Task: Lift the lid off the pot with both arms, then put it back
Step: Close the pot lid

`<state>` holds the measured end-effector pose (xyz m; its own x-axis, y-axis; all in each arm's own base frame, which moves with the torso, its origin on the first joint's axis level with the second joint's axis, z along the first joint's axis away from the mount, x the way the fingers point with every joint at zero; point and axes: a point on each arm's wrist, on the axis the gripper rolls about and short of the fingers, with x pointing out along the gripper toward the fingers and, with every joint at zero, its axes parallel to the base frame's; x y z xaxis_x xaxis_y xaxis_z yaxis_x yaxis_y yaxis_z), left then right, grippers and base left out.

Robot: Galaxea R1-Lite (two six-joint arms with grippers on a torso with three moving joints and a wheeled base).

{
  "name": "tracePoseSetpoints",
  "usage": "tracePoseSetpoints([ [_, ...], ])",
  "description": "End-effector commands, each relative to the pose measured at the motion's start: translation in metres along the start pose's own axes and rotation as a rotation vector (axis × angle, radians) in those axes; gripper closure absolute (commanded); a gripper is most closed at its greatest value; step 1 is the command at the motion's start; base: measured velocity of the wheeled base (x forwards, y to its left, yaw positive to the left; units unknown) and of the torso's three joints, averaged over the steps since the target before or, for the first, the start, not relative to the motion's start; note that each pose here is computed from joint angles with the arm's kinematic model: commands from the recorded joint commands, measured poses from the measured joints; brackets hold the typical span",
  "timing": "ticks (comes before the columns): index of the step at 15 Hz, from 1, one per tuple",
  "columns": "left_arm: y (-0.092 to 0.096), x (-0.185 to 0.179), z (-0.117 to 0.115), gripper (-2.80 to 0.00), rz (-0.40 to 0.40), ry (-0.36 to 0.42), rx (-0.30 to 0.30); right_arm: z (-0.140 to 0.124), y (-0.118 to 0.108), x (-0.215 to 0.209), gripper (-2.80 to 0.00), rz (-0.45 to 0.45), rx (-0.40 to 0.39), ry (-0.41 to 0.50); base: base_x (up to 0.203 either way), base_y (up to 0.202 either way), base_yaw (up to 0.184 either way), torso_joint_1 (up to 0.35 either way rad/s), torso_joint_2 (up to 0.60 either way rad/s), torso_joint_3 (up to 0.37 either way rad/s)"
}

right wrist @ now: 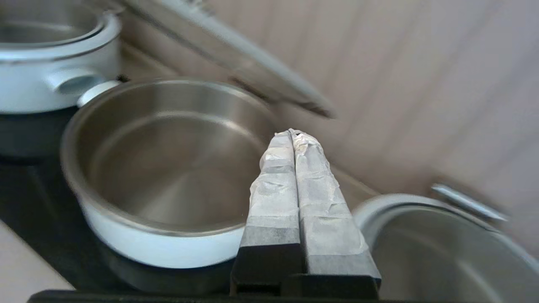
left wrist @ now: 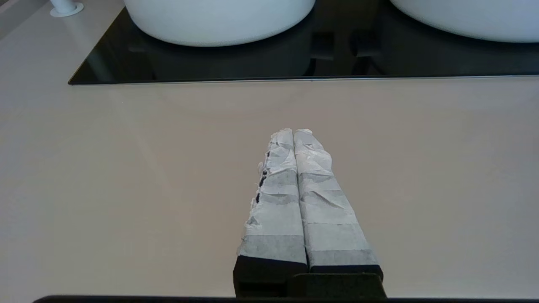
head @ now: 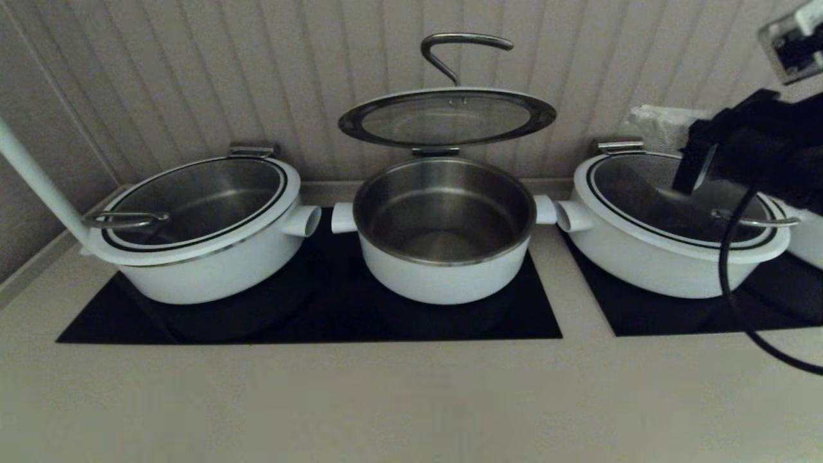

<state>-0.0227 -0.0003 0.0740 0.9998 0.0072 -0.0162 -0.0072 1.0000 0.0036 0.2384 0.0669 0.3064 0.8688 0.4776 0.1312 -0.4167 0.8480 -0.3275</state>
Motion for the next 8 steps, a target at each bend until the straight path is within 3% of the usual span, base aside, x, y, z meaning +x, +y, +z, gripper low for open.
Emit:
tracePoseSetpoints([
  [1, 0.0, 0.0, 0.0, 0.0, 0.0, -0.001, -0.001, 0.026, -0.015, -0.01, 0.0, -0.053, -0.024, -0.044, 0.0, 0.0, 0.0, 0.0, 0.0, 0.0],
  [4, 0.0, 0.0, 0.0, 0.0, 0.0, 0.001, -0.001, 0.033, -0.025, 0.005, 0.0, -0.052, -0.021, -0.003, 0.0, 0.0, 0.0, 0.0, 0.0, 0.0],
  [8, 0.0, 0.0, 0.0, 0.0, 0.0, 0.001, 0.0, 0.011, -0.03, 0.034, 0.0, -0.014, -0.079, 0.09, 0.0, 0.0, 0.0, 0.0, 0.0, 0.0],
])
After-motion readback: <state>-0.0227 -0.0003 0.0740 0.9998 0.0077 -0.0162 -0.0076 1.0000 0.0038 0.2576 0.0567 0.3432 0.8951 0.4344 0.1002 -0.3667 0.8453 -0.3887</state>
